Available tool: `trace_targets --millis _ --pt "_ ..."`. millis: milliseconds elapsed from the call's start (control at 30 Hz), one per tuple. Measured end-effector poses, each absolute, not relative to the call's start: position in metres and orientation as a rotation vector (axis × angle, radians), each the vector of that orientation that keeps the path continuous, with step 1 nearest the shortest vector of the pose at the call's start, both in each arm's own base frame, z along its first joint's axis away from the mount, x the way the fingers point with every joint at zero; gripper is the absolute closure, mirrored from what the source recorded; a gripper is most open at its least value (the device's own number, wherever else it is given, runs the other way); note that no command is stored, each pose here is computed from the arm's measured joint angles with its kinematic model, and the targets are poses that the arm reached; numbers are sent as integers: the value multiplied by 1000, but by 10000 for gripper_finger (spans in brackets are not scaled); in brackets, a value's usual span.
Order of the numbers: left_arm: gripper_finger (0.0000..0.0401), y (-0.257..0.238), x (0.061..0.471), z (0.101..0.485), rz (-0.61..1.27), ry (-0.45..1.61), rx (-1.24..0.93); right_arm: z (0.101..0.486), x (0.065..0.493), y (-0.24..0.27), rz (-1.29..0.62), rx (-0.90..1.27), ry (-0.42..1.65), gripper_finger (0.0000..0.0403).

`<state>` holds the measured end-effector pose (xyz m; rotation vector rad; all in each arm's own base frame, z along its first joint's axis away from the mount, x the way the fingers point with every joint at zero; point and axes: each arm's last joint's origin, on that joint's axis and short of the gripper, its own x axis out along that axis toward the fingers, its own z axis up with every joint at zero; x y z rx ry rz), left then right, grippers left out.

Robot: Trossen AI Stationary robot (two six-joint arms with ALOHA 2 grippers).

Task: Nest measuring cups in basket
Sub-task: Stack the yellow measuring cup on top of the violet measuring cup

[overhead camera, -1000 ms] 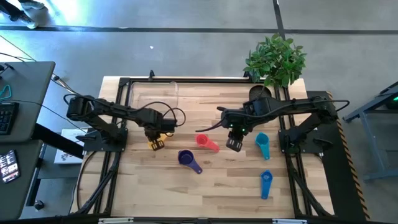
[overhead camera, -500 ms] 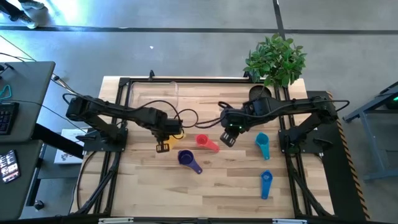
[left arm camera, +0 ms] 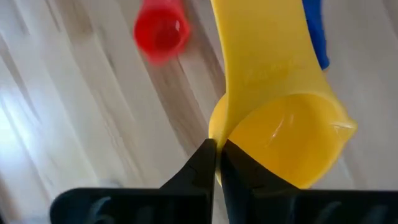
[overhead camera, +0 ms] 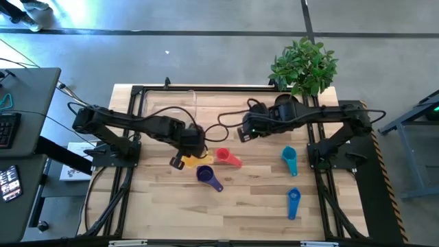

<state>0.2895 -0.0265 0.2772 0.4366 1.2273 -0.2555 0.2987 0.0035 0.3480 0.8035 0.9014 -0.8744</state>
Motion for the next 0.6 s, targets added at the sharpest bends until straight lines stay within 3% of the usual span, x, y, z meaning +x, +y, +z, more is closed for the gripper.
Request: trace_targets --millis 333,600 --pt "395 -37 302 287 -470 1023 801 348 298 -13 -972 881 840 289" --pt "394 -46 309 289 -518 922 846 348 298 -19 -1004 902 820 289"
